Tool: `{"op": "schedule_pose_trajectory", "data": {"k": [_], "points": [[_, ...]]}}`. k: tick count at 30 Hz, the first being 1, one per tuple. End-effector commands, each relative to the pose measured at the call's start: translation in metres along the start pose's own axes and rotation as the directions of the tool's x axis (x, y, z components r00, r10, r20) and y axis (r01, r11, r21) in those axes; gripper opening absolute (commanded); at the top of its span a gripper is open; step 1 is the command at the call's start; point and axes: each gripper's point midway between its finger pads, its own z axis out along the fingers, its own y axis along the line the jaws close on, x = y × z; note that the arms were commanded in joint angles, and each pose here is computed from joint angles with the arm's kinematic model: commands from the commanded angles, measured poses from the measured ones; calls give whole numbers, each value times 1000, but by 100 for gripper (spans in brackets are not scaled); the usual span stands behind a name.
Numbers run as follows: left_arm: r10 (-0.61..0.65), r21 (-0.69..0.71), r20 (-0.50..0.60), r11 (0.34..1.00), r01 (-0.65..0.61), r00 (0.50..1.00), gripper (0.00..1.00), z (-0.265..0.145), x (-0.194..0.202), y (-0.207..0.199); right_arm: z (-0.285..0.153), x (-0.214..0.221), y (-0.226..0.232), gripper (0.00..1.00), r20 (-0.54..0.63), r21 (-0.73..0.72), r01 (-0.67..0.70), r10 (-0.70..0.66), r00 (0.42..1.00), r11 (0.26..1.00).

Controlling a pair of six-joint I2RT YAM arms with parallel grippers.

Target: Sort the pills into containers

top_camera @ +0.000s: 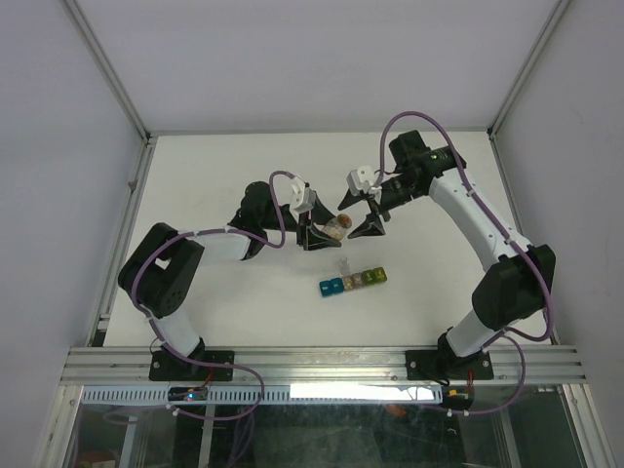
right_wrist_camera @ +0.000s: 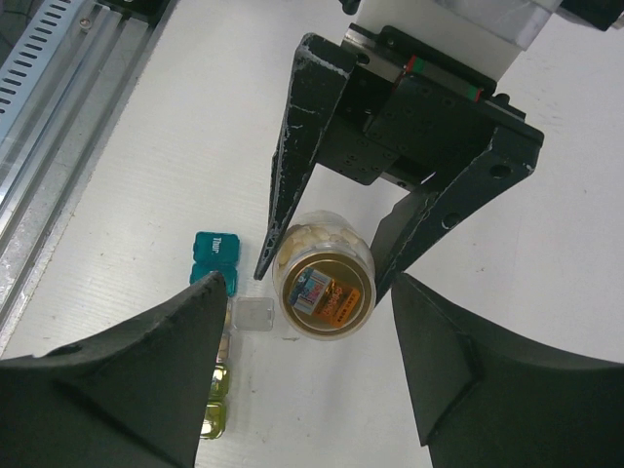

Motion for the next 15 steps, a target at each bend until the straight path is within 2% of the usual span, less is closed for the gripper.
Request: {"op": "schedule_pose_trajectory", "data": {"k": [1, 8, 15], "points": [[61, 46, 34, 997, -63, 998, 0, 2, -19, 0, -2, -8, -7, 69, -6, 35, 20, -19, 1000, 999], [61, 48, 35, 997, -62, 998, 0, 3, -19, -1, 1, -6, -9, 61, -12, 37, -2, 2, 1000, 999], [65, 51, 38, 996, -67, 997, 0, 3, -20, -2, 5, -3, -9, 58, -24, 36, -11, 12, 1000, 999]]}}
